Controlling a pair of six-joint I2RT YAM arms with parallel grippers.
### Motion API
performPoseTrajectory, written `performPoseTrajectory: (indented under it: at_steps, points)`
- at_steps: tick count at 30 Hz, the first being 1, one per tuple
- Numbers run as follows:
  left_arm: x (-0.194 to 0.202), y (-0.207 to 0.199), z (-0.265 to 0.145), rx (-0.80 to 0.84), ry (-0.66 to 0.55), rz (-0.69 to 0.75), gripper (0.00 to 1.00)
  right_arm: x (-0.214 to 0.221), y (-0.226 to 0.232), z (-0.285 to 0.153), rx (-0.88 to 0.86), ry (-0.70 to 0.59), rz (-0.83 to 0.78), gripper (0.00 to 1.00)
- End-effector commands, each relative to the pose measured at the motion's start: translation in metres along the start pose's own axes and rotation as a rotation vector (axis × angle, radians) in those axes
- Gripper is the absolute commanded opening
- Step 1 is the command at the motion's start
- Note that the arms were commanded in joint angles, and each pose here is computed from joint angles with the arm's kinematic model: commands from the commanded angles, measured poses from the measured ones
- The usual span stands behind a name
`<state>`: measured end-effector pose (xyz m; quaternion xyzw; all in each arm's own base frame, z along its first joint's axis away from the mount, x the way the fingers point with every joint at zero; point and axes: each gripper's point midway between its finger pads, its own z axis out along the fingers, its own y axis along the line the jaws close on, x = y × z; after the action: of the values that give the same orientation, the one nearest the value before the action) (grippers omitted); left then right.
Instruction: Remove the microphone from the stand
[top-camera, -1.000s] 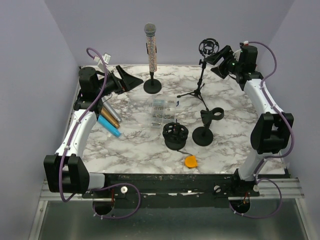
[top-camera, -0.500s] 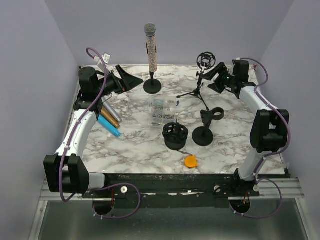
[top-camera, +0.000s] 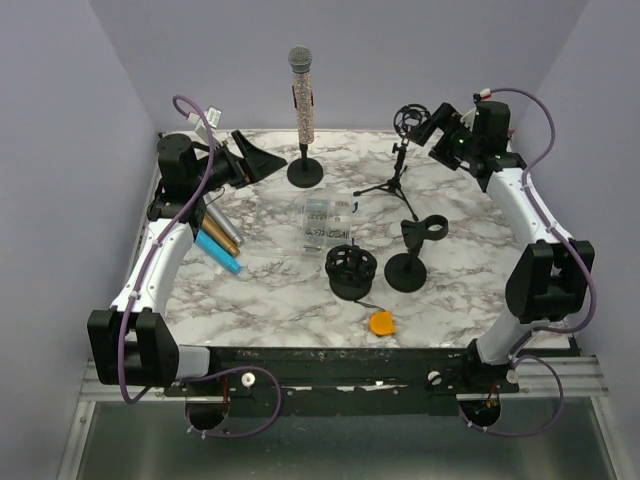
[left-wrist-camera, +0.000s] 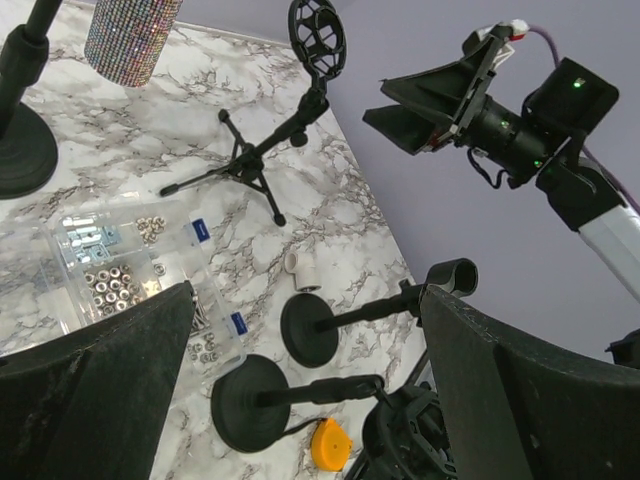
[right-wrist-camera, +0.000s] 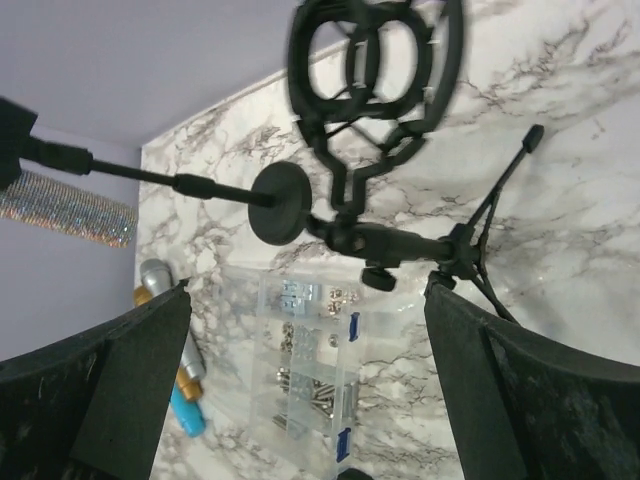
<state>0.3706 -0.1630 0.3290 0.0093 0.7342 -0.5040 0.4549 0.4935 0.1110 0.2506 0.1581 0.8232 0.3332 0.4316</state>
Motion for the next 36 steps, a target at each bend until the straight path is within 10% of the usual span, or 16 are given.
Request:
performPoseTrajectory:
  at_steps: [1,15,27,36]
  points:
    - [0.000,0.000,-0.002,0.007,0.000,0.023,0.93,0.010,0.064,-0.009,-0.007,-0.083,-0.248,1.00]
    - [-0.003,0.006,-0.005,-0.048,-0.013,0.053,0.93,0.075,0.191,0.045,-0.093,-0.259,-0.480,1.00]
    - [-0.009,0.014,-0.008,-0.062,-0.028,0.040,0.93,0.115,0.215,0.118,-0.098,-0.264,-0.552,0.99]
    - [-0.017,0.035,-0.012,-0.089,-0.046,0.000,0.93,0.107,0.201,0.138,0.115,-0.417,-0.566,0.74]
